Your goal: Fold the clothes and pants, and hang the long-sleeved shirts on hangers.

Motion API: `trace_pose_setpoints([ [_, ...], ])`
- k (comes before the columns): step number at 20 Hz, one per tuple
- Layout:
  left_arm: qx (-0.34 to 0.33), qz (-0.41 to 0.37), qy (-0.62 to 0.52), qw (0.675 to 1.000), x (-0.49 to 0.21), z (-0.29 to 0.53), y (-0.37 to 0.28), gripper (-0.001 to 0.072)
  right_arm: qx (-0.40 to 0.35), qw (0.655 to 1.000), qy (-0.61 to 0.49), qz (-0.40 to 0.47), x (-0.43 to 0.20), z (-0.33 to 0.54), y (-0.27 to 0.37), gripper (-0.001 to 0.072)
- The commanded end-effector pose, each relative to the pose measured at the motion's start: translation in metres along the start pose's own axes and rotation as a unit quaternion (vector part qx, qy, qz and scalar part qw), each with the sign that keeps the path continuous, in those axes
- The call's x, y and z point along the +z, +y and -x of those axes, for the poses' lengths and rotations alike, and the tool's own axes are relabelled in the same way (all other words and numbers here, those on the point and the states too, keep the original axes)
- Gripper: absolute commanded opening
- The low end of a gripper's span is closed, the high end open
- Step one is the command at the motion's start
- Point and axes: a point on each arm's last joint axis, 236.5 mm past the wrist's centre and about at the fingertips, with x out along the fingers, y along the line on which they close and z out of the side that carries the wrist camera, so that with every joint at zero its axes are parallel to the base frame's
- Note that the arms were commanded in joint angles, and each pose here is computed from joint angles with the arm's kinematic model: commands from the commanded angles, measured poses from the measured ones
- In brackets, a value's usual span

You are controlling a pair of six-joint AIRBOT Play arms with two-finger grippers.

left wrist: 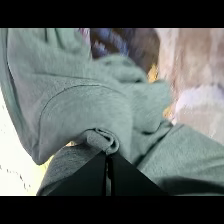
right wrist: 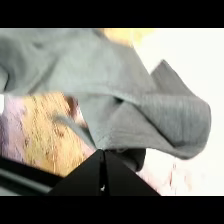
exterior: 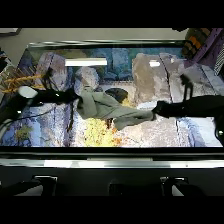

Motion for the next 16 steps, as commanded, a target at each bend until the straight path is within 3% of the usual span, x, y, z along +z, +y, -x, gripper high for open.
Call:
trace_pose_setpoints([
  [1,-0.006,-0.068,-0.145,0.987,0.069,0.126,-0.054,0.0011,0.009,0.982,-0.161,0.095,0.064,0.089,0.059,0.0032],
  [6,-0.042,-0.162,-0.366,0.915,0.075,0.334,-0.170,0.0011,0.028,0.911,-0.347,0.222,0.062,0.255,0.162,0.0032],
  [11,0.006,-0.125,-0.474,0.872,0.023,0.432,-0.180,0.0011,-0.032,0.846,-0.491,0.203,0.025,0.378,0.175,0.0032],
  [14,0.055,-0.114,-0.494,0.860,0.017,0.448,-0.163,0.0011,-0.037,0.846,-0.505,0.168,0.026,0.389,0.168,0.0032],
  [16,0.068,-0.104,-0.480,0.869,0.031,0.436,-0.149,0.0011,-0.038,0.871,-0.470,0.135,0.040,0.364,0.156,0.0032],
])
